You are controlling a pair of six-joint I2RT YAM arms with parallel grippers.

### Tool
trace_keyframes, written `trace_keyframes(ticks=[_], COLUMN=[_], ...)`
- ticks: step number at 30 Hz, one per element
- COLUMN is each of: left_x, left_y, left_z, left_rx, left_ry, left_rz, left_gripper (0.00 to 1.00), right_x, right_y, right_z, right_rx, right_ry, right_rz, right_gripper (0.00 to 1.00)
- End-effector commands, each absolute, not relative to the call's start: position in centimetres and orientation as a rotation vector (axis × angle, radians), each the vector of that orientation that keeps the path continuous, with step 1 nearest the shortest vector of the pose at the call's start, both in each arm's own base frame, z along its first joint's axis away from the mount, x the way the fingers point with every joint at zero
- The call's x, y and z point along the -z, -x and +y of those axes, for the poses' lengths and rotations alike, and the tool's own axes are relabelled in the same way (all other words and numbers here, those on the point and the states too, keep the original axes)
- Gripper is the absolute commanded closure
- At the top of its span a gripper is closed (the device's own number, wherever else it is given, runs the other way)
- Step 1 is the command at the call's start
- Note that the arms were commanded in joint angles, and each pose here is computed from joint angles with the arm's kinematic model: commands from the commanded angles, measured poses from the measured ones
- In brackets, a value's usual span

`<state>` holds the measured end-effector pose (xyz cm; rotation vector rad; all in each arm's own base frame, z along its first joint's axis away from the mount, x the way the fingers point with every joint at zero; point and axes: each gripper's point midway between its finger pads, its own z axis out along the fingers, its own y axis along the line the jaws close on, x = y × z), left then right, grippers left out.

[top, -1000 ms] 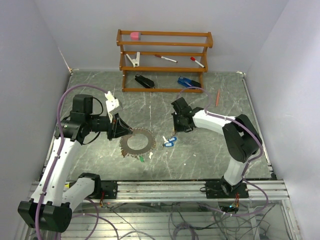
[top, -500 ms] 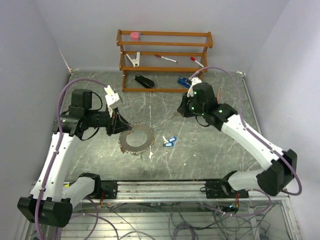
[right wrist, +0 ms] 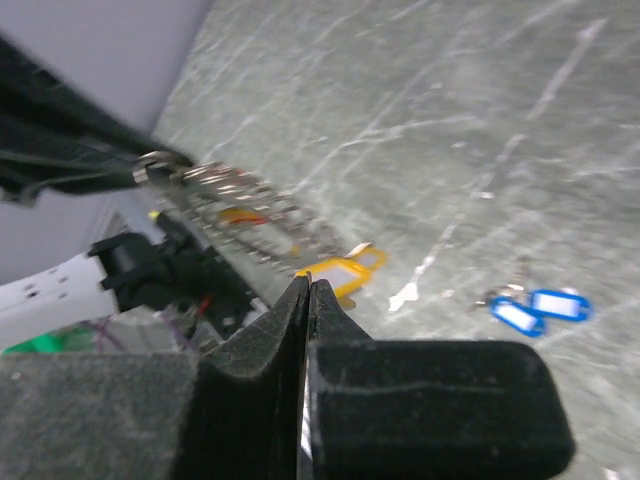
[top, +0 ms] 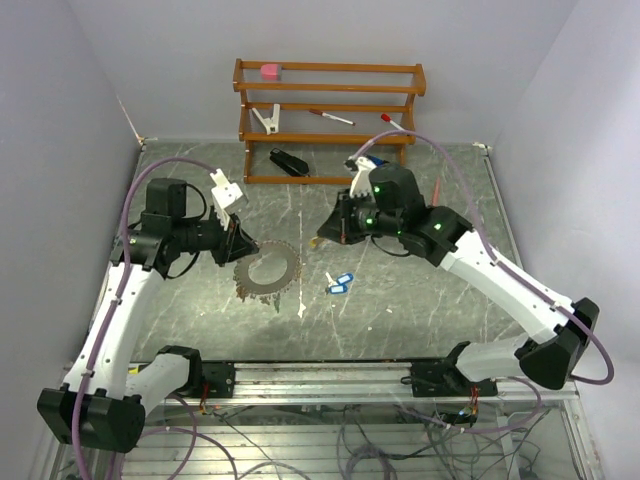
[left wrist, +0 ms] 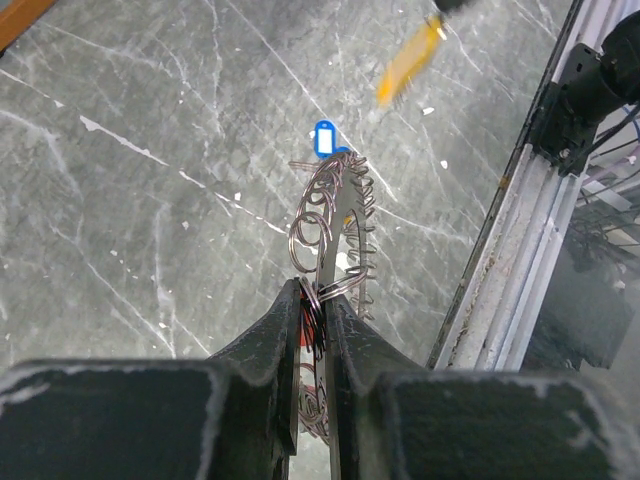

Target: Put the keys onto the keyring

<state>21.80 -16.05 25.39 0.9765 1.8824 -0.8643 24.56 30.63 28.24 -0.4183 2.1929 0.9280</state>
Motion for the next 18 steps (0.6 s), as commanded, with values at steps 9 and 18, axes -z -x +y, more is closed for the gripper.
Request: trace_keyframes(ticks=[9,18], left_x=[-27.6,-29.1], left_y=[-22.3,-21.4], left_z=[-16.5,-16.7], left_rx=[0.874,0.898], left_ry=[-0.988,-1.011], left_rz=[1.8,1.761], left_gripper=[0.93,0.93], right_x=[-31.6,-31.2], right_y=[-21.5,-20.2], right_z=[38.2,42.0], right_rx=[-1.311,-1.399], right_ry=[0.415,0.45], right_rz=[2.124,2.121], right_gripper=[1.0,1.0])
